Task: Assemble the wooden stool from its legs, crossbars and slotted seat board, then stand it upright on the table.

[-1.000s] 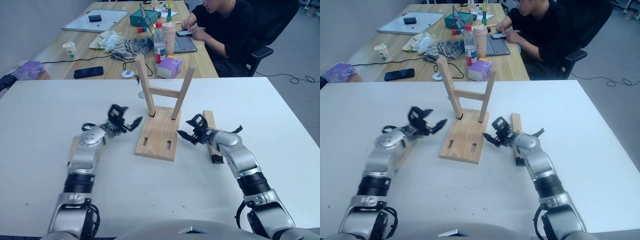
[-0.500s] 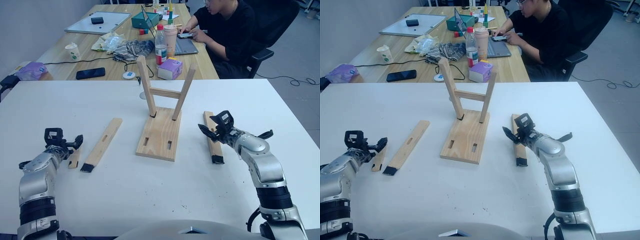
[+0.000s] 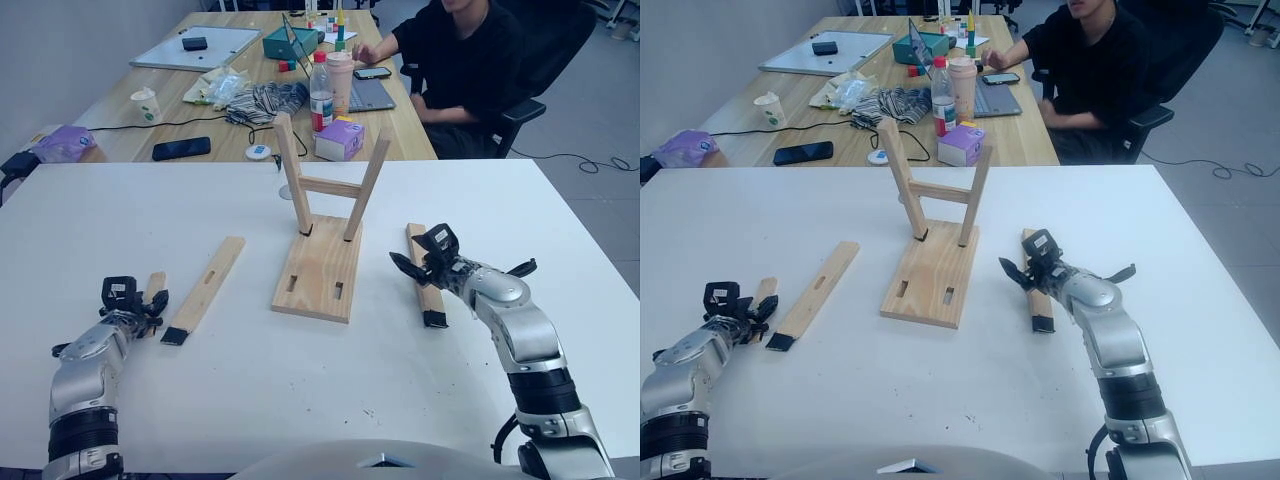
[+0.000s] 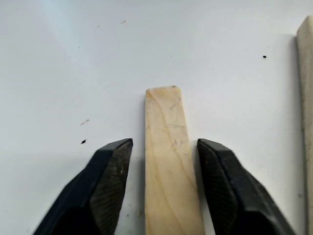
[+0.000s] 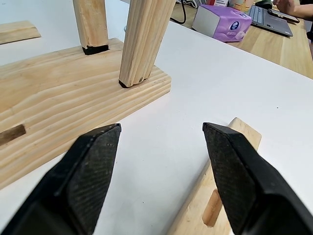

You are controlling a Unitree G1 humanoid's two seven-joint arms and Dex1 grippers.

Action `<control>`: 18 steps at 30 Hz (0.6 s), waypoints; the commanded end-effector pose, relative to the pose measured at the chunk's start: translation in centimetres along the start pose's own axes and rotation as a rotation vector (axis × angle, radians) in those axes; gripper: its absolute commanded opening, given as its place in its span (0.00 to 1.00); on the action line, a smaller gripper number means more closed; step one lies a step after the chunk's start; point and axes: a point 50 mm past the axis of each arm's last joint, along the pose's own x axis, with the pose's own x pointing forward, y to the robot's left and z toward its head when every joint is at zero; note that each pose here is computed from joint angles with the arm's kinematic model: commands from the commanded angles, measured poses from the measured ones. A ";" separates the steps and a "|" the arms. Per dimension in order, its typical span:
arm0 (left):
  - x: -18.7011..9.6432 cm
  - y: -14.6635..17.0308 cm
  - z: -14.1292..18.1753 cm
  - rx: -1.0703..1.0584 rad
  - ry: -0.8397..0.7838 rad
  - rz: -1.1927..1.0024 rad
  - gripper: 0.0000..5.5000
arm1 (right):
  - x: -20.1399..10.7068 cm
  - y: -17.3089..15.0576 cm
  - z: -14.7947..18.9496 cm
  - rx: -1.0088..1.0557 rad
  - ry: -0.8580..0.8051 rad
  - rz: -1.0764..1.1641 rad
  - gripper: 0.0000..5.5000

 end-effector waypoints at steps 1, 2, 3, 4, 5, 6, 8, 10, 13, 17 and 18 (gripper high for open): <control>0.3 -0.5 -0.2 0.015 0.033 -0.013 0.33 | 0.1 -0.5 0.3 0.007 0.002 -0.024 0.57; 0.5 -0.5 0.2 0.015 0.020 -0.013 0.31 | 0.1 -0.7 0.4 0.022 0.003 -0.038 0.57; 0.8 -0.7 0.5 0.013 0.003 -0.019 0.28 | 0.0 -0.9 0.4 0.031 -0.002 -0.053 0.57; 1.0 -0.8 0.8 0.012 -0.006 -0.025 0.25 | -0.1 -1.1 0.6 0.034 -0.009 -0.067 0.57; 1.2 -1.1 0.9 0.013 -0.012 -0.033 0.23 | 0.0 -1.2 0.8 0.033 -0.020 -0.082 0.57; 1.4 -1.6 1.0 0.013 -0.016 -0.047 0.23 | -0.1 -1.4 1.0 0.034 -0.033 -0.095 0.57; 1.7 -1.9 1.2 0.018 -0.020 -0.058 0.23 | -0.3 -1.8 1.2 0.036 -0.053 -0.116 0.57; 1.8 -1.6 2.1 0.055 -0.063 -0.043 0.23 | -0.6 -2.3 2.1 0.024 -0.111 -0.148 0.57; 1.4 -4.4 8.7 0.173 -0.371 -0.150 0.23 | -1.9 -3.1 7.6 0.210 -0.489 -0.182 0.57; -2.6 -12.5 17.6 0.262 -0.837 -0.424 0.23 | -3.2 -0.1 12.1 0.520 -0.779 0.152 0.57; -3.5 -13.8 18.1 0.282 -0.894 -0.472 0.23 | -3.0 0.5 12.3 0.553 -0.772 0.193 0.57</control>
